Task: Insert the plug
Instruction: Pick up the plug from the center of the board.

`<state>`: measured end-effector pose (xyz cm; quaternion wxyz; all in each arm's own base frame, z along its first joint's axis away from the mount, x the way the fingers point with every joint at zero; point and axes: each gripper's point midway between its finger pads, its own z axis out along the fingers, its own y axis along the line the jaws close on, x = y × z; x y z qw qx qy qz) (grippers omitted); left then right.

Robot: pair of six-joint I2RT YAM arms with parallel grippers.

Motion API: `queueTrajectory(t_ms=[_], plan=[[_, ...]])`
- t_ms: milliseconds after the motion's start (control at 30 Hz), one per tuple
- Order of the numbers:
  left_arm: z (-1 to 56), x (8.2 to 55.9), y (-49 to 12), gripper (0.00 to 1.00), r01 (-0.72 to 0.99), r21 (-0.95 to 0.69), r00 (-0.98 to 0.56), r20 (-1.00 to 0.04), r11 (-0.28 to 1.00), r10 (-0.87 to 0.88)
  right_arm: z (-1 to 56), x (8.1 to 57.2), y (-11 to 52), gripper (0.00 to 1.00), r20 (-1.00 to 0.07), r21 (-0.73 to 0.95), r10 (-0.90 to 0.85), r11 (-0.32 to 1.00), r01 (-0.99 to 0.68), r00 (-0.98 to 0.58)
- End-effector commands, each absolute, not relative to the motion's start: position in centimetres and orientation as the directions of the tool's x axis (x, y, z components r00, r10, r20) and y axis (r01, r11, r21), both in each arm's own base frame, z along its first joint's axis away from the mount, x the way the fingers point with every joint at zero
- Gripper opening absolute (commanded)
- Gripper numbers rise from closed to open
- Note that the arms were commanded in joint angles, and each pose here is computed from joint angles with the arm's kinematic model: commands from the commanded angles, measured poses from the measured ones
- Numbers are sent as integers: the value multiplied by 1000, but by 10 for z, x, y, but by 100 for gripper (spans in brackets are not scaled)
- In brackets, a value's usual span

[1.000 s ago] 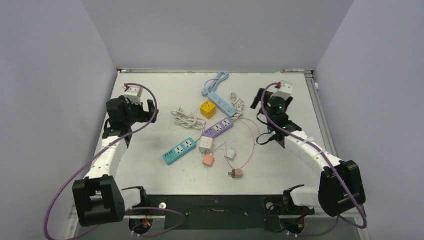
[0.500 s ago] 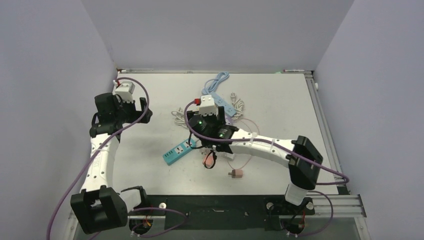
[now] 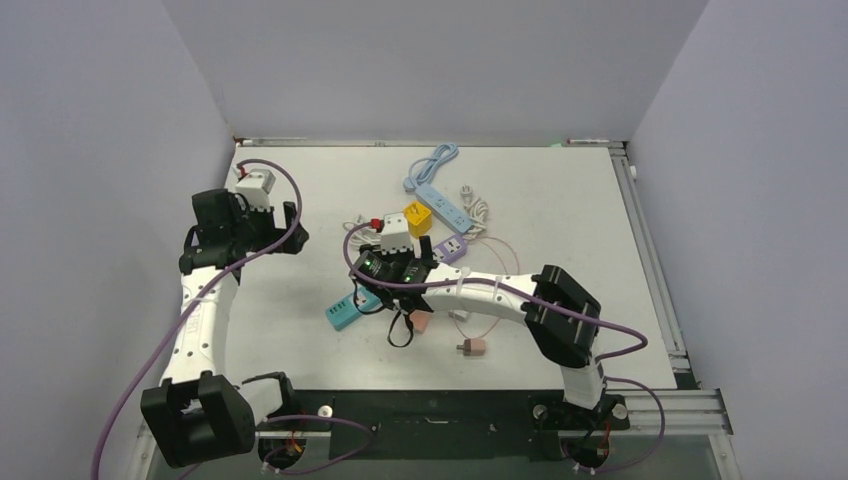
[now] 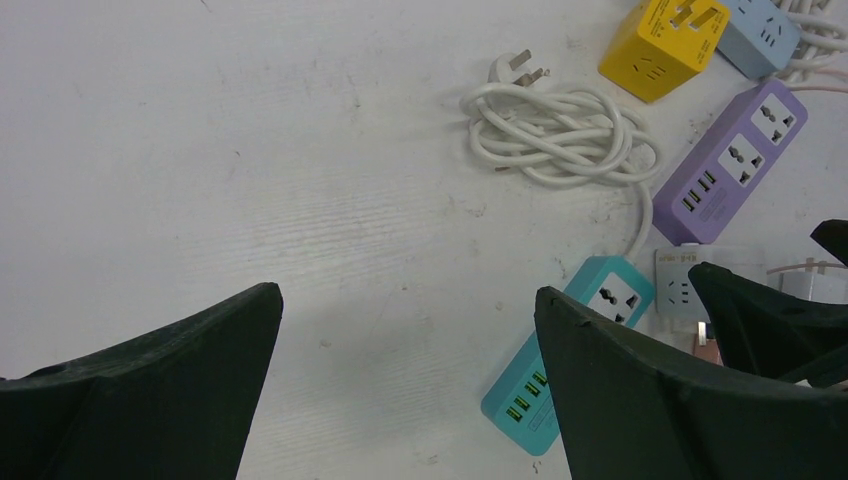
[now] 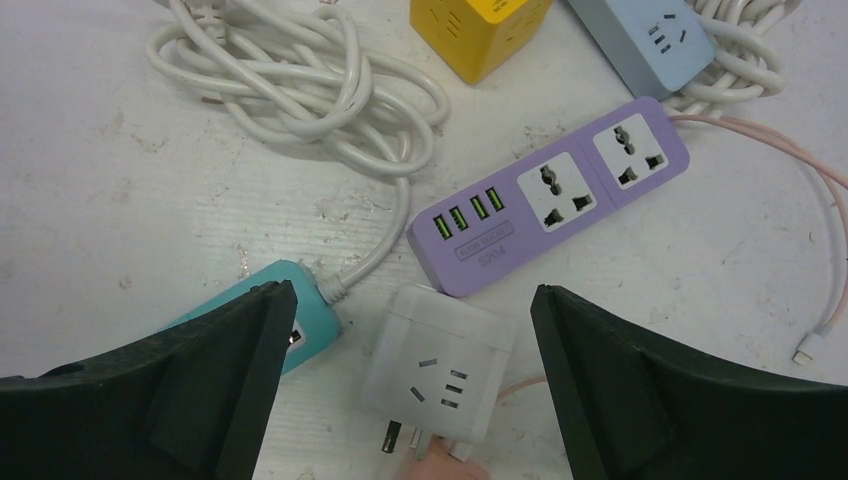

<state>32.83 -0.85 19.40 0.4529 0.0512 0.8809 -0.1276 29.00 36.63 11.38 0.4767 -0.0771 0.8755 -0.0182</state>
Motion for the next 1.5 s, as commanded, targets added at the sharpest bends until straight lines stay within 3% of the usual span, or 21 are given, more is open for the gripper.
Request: queueTrajectory(t_ms=[0, 500, 800, 933, 1133, 1467], plan=[[213, 331, -13, 96, 257, -159, -551, -834, 953, 9, 111, 288, 367, 91, -826, -59, -103, 994, -96, -554], [214, 326, -33, 96, 325, -152, -561, -826, 933, 61, 63, 276, 353, 85, -750, -27, -94, 993, -111, -654], [220, 326, -44, 96, 344, -122, -547, -832, 931, 93, 57, 273, 358, 53, -731, -7, -113, 987, -158, -673], [225, 324, -54, 96, 379, -107, -542, -831, 919, 127, 63, 275, 356, 50, -732, -2, -112, 987, -161, -672], [240, 319, -68, 96, 432, -132, -537, -832, 892, 137, 113, 290, 352, 39, -795, 67, -65, 978, -195, -603], [256, 281, -101, 96, 581, -197, -522, -834, 789, 177, 217, 288, 350, 37, -877, 331, 126, 858, -393, -464]])
